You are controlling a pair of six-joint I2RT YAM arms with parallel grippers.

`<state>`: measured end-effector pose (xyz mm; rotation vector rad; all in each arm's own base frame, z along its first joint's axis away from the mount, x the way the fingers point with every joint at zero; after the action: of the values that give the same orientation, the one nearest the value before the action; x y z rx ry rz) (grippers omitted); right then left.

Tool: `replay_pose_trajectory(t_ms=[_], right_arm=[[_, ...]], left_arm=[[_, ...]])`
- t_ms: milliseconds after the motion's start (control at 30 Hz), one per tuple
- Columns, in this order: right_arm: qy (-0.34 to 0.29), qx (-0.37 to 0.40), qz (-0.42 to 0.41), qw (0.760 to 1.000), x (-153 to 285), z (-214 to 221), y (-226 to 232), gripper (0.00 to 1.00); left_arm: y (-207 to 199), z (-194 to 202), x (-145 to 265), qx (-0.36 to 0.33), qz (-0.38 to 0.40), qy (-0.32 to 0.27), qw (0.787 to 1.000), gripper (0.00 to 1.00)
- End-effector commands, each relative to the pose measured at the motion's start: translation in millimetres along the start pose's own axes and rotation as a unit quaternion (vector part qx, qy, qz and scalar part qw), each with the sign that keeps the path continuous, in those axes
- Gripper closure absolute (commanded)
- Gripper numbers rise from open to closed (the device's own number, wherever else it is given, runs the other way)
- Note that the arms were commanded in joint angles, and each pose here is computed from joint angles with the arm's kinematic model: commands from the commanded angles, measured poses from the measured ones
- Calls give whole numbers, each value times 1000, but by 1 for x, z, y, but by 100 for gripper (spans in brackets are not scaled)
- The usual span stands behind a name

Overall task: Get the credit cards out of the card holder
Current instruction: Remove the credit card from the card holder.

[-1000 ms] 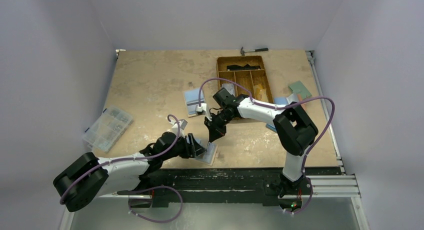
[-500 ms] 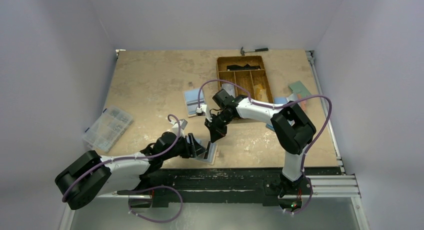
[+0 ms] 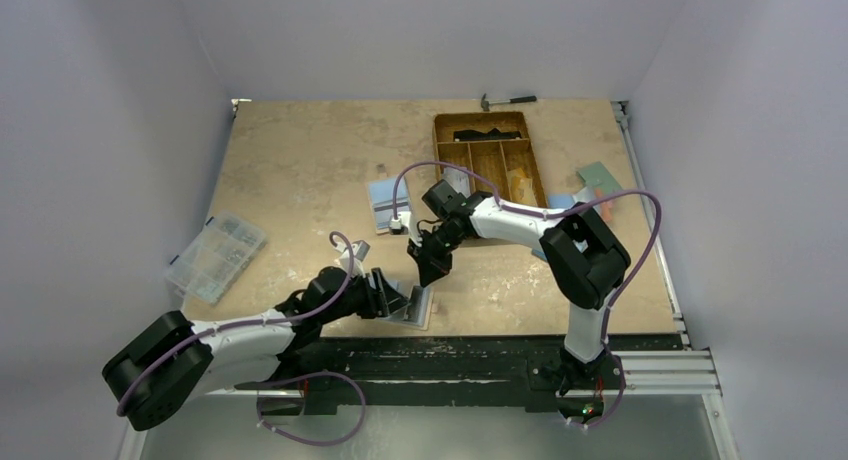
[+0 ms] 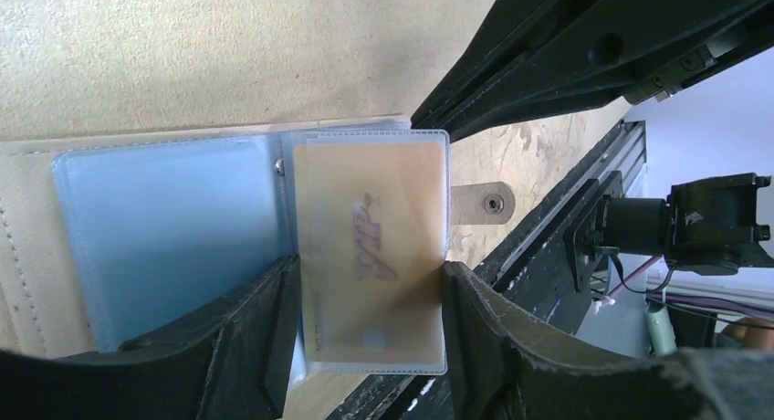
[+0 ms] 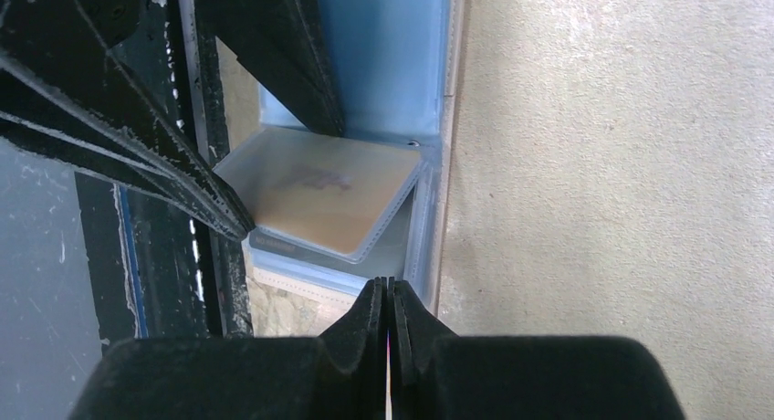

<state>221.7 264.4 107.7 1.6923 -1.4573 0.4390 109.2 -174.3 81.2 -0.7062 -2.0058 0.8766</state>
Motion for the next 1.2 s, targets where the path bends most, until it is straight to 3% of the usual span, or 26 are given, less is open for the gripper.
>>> replay_pose_trajectory(t_ms=[0,467,667,833,967,1167], right_arm=[[-45,52,-2,998,17,-27,8,92],[-61,23,-38,997,4,-27,11,90],[-102,-27,-68,992,-6,-33,13,92],[-111,-64,-74,989,-15,-30,11,92],[-105,-79,-71,989,-21,-28,10,92],[-103,-77,-65,990,-22,-28,9,89]], left_arm=[[6,4,3,13,-4,8,1000,51],[2,5,1,30,39,18,999,50],[2,5,2,41,40,11,998,22],[7,3,2,41,3,1,999,11],[13,1,2,42,-40,2,998,14],[13,-3,2,35,-68,-8,997,35]])
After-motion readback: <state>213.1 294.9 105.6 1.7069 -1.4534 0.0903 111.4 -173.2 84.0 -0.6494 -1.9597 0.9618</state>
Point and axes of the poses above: each gripper's point midway between its finger pads, its own x axis back along the fingers, its own y axis along the line the jaws close on, z = x × y, the point moved 9 cm from there along x, back along the fingers, and after that the axes turned 5 degrees about x, right-handed, at the moved point
